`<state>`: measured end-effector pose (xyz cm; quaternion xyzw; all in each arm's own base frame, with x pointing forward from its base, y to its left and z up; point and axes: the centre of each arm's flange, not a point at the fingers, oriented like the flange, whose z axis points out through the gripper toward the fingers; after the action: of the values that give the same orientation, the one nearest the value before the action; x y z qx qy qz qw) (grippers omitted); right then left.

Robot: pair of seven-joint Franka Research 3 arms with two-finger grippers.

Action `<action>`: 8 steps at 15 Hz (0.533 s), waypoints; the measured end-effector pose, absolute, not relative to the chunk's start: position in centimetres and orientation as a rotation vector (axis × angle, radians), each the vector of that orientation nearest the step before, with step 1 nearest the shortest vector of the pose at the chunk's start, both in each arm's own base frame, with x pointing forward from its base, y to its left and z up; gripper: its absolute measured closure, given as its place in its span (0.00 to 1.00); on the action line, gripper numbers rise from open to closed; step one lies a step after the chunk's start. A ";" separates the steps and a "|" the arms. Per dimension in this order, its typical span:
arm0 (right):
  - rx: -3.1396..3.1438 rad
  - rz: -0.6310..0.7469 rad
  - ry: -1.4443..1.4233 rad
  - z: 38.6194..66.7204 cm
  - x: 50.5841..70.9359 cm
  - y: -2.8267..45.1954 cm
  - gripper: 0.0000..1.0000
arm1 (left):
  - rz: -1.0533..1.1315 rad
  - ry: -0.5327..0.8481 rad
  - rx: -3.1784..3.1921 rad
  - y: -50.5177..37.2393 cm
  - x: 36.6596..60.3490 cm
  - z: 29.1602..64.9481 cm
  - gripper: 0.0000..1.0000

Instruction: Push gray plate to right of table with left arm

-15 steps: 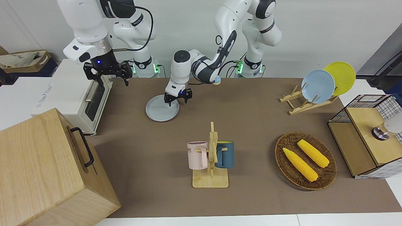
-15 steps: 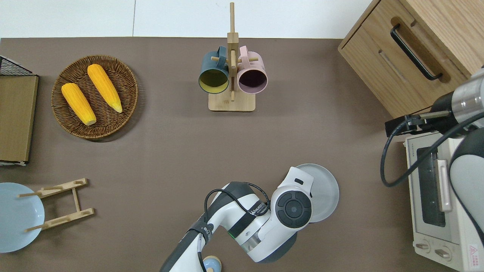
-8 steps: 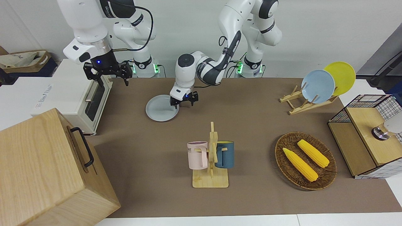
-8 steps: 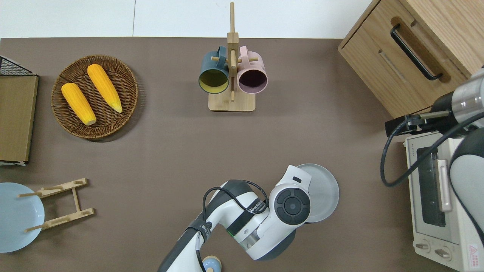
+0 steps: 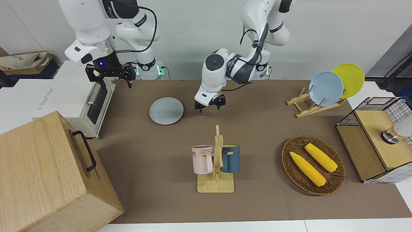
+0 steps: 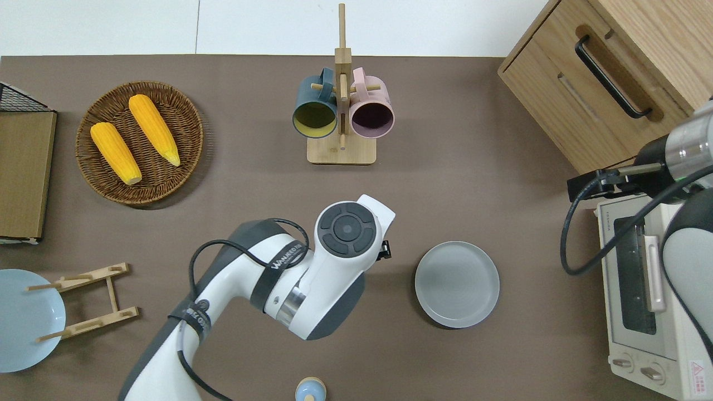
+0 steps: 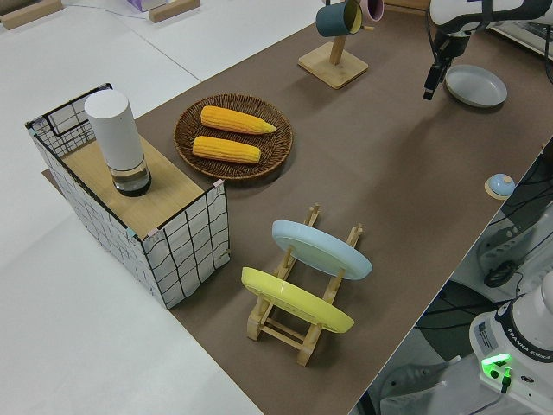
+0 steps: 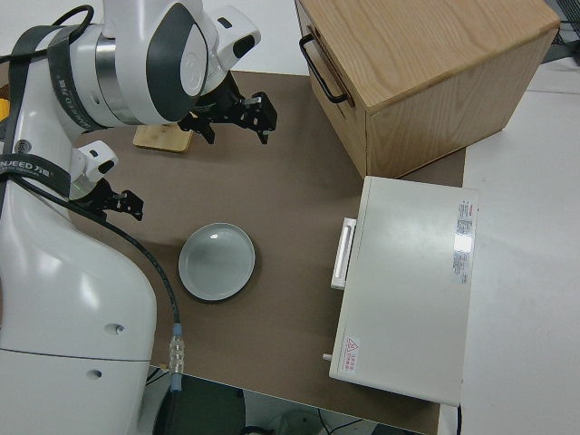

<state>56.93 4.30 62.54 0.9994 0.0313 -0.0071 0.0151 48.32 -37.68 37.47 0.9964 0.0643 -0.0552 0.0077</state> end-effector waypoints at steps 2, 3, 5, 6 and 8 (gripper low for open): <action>3.110 -0.022 0.097 62.5 56.9 4.3 0.01 | -0.203 0.160 3.110 -34.7 49.6 39.0 0.00; 3.110 -0.022 0.097 62.5 56.9 4.3 0.01 | -0.221 0.140 3.105 -32.7 50.3 40.0 0.00; 3.110 -0.022 0.097 62.5 56.9 4.3 0.01 | -0.238 0.122 3.097 -29.5 51.3 41.7 0.00; 3.110 -0.022 0.097 62.5 56.9 4.3 0.01 | -0.245 0.111 3.095 -28.0 51.6 42.5 0.00; 3.110 -0.022 0.097 62.5 56.9 4.3 0.01 | -0.261 0.076 3.094 -25.5 52.0 43.7 0.00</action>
<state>56.93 4.30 62.54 0.9994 0.0313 -0.0071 0.0151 51.98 -25.52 43.74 0.9960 0.0246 -0.0841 0.0177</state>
